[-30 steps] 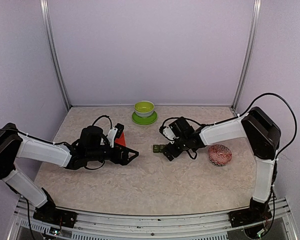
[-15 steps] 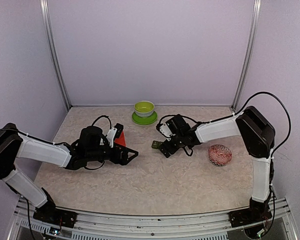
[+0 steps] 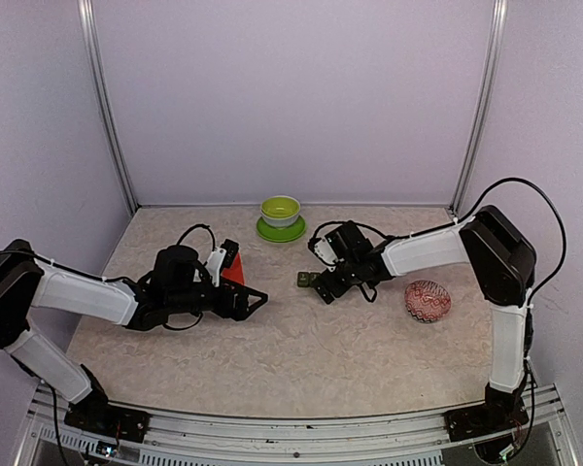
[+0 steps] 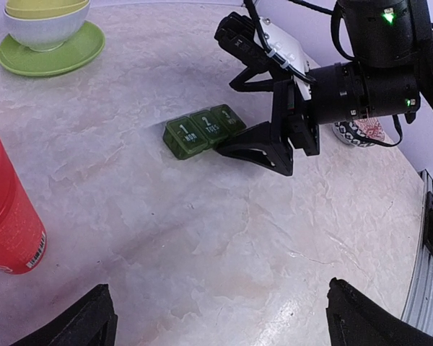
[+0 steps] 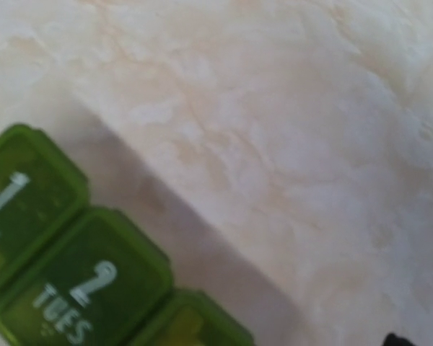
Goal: Sort the pills into containers
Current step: Position the pill container at the center of the board, then reset both arms
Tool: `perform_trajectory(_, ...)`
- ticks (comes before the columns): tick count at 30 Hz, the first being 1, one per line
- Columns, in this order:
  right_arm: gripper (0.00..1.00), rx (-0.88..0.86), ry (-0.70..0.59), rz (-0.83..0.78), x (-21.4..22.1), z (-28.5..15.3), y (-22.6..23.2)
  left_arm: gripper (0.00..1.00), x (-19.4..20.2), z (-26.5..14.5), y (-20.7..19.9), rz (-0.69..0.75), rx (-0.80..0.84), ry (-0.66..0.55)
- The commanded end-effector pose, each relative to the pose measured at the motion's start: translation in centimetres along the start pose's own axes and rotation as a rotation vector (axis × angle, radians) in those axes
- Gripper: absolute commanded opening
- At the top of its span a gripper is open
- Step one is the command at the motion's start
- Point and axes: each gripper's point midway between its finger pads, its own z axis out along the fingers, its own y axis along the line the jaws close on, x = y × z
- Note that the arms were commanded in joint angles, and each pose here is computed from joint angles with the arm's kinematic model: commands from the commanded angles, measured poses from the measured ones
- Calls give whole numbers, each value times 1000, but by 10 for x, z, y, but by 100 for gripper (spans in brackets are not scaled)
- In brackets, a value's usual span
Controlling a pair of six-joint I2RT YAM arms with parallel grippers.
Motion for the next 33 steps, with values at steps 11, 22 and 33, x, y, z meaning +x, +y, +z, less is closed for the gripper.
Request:
perform_trajectory(11,100,-24,106,-8,44,-10,-5,99,-14,-10,2,11,-18,-63)
perform_trajectory(22,100,-82,-73,105,27,-88,-7,99,-30,-29,1,36,-49,-154)
perform_trajectory(33,100,-51,-284,273,21,-170,-46,99,-58,-56,9,7,-134,-213)
